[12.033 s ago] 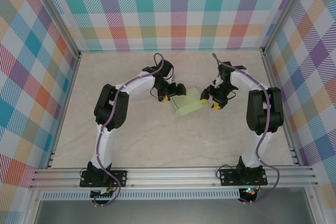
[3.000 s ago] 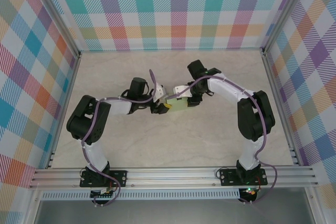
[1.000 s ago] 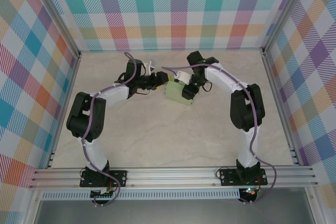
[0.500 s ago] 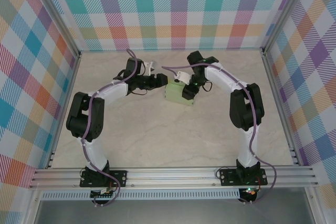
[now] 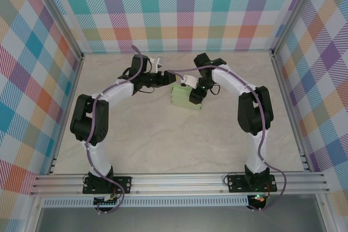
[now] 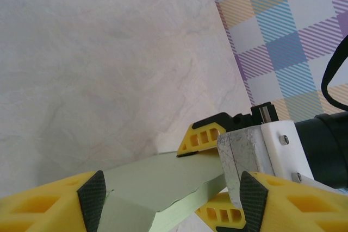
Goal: Fold the paper box
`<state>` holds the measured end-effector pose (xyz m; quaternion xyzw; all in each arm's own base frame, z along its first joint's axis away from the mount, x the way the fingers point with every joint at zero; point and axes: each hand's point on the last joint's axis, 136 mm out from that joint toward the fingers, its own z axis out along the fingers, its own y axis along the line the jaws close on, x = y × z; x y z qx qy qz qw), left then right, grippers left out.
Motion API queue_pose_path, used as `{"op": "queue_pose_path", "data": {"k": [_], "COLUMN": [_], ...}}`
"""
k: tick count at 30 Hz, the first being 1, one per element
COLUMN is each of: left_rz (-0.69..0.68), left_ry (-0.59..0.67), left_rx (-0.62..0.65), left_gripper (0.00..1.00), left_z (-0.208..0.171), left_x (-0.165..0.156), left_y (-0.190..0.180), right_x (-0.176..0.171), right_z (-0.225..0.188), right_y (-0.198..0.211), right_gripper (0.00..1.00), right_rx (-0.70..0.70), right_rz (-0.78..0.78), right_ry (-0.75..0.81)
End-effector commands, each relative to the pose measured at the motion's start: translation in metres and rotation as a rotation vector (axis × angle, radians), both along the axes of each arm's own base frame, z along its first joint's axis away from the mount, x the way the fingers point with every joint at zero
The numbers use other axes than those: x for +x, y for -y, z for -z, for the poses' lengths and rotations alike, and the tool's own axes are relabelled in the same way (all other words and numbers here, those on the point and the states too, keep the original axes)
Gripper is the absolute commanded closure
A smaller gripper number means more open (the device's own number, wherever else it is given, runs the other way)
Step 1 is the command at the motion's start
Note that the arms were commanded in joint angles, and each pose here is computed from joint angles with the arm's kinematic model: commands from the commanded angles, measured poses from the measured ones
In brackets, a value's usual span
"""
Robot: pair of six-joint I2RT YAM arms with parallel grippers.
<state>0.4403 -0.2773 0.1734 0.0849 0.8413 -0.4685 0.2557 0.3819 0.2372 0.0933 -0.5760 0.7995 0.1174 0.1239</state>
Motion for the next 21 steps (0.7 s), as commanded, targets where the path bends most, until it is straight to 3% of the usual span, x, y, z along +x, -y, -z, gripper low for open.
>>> {"op": "queue_pose_path", "data": {"k": [1,21], "left_rz": [0.021,0.035], "left_ry": [-0.047,-0.112], "left_rx": [-0.02,-0.001], "left_gripper": [0.33,0.36], "left_z": [0.004,-0.001], "left_x": [-0.008,-0.035], "left_y": [0.005,0.021], "right_x": [-0.002,0.001], "right_z": [0.004,0.011], "right_y": [0.001,0.003], "right_gripper": [0.48,0.48], "right_rx": [0.002,-0.006], "right_rz": [0.015,0.055], "right_ry": [-0.046,-0.07]}}
